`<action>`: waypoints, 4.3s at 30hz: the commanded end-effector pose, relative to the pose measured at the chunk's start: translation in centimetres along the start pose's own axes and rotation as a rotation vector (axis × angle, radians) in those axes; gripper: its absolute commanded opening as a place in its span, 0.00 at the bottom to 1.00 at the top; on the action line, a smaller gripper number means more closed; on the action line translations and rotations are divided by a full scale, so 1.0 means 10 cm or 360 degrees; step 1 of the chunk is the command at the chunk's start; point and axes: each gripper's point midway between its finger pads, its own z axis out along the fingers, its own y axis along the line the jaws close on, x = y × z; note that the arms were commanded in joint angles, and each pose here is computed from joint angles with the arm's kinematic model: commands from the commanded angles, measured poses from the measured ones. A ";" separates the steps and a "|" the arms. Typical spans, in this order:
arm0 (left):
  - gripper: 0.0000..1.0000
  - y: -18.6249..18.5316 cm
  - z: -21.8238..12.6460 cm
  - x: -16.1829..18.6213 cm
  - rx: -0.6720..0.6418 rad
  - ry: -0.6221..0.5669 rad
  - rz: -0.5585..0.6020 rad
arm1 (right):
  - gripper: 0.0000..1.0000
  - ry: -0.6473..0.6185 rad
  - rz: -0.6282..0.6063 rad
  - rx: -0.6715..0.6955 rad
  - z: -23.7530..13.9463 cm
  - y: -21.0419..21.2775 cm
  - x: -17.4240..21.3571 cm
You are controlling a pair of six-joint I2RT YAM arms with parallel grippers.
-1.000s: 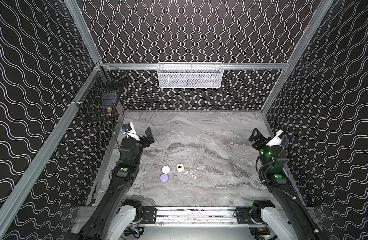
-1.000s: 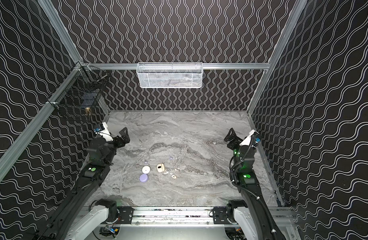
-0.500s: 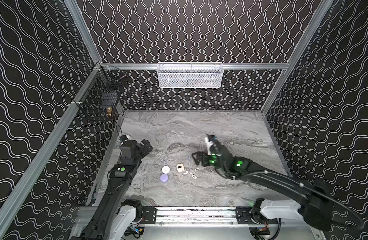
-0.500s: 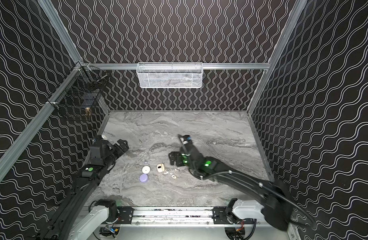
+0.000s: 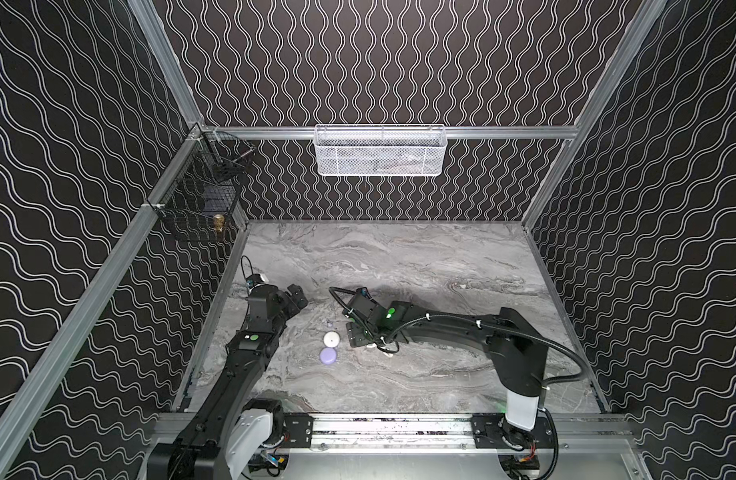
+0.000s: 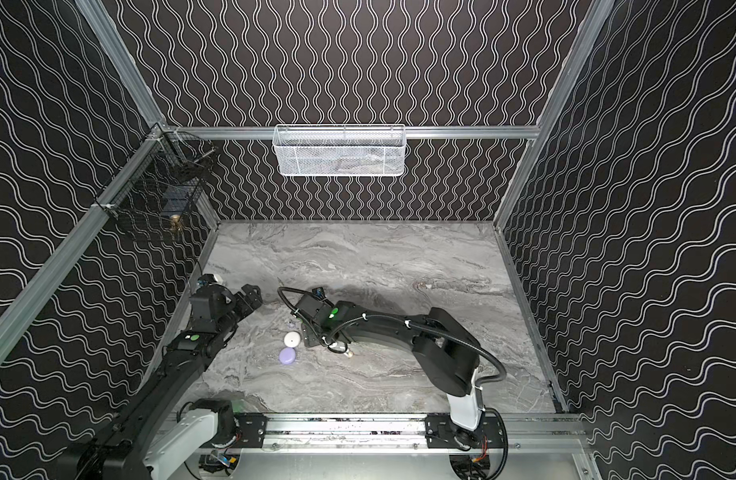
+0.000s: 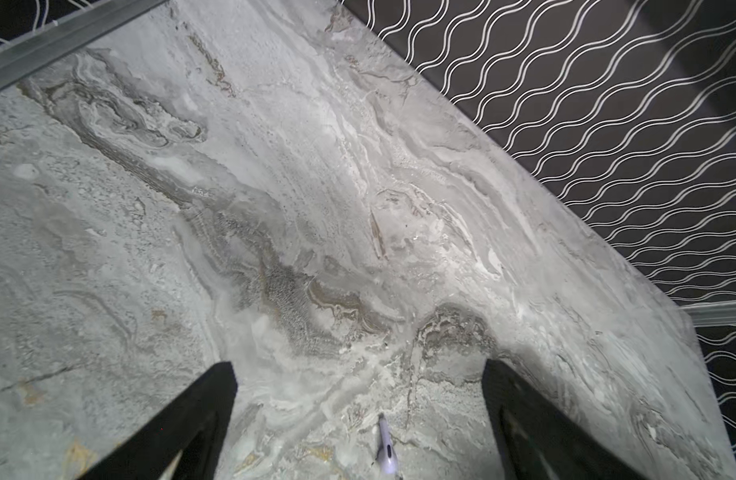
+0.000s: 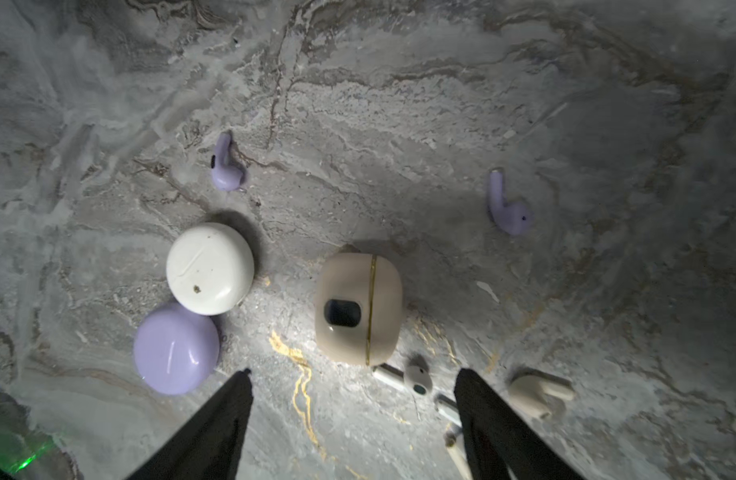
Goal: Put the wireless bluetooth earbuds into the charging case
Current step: 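Reach the right gripper over the cream charging case and grasp it, then lift the cream case with the right gripper toward the left gripper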
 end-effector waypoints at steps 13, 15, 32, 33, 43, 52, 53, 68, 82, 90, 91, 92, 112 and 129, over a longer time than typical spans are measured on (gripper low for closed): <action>0.94 -0.03 -0.05 -0.12 0.0014 -0.0066 -0.0002 | 0.71 0.0231 -0.0120 0.0239 0.45 -0.08 0.19; 0.94 -0.01 -0.07 -0.13 -0.0002 -0.0077 -0.0005 | 0.68 0.0238 -0.0117 0.0289 0.47 -0.13 0.19; 0.95 -0.01 -0.13 -0.16 0.0001 -0.0109 -0.0001 | 0.63 0.0236 -0.0135 0.0247 0.52 -0.13 0.26; 0.95 -0.01 -0.13 -0.16 0.0002 -0.0108 0.0000 | 0.63 0.0237 -0.0139 0.0251 0.53 -0.14 0.27; 0.95 -0.02 -0.14 -0.16 0.0011 -0.0112 -0.0002 | 0.56 0.0230 -0.0152 0.0306 0.57 -0.23 0.26; 0.96 -0.03 -0.14 -0.16 0.0022 -0.0110 -0.0001 | 0.58 0.0233 -0.0153 0.0382 0.58 -0.37 0.27; 0.96 -0.03 -0.14 -0.16 0.0024 -0.0110 -0.0002 | 0.59 0.0231 -0.0151 0.0391 0.59 -0.39 0.27; 0.97 -0.03 -0.15 -0.15 0.0033 -0.0113 0.0001 | 0.49 0.0255 -0.0152 0.0378 0.67 -0.43 0.30; 0.98 -0.04 -0.16 -0.16 0.0039 -0.0117 0.0006 | 0.62 0.0258 -0.0140 0.0359 0.71 -0.39 0.29; 0.98 -0.04 -0.18 -0.17 0.0042 -0.0130 0.0003 | 0.51 0.0265 -0.0132 0.0363 0.70 -0.40 0.31; 0.98 -0.03 -0.18 -0.16 0.0041 -0.0127 0.0003 | 0.49 0.0258 -0.0126 0.0367 0.68 -0.41 0.30; 0.98 -0.03 -0.18 -0.17 0.0041 -0.0131 0.0003 | 0.47 0.0254 -0.0124 0.0365 0.67 -0.41 0.30; 0.98 -1.27 -0.97 -0.96 0.0588 -0.0006 0.0293 | 0.23 -0.1377 -0.0885 -0.0135 -1.56 0.06 -1.02; 0.81 -2.03 -1.10 -0.64 0.1060 0.0087 0.0575 | 0.15 -0.2037 -0.1564 0.0341 -1.97 0.30 -1.56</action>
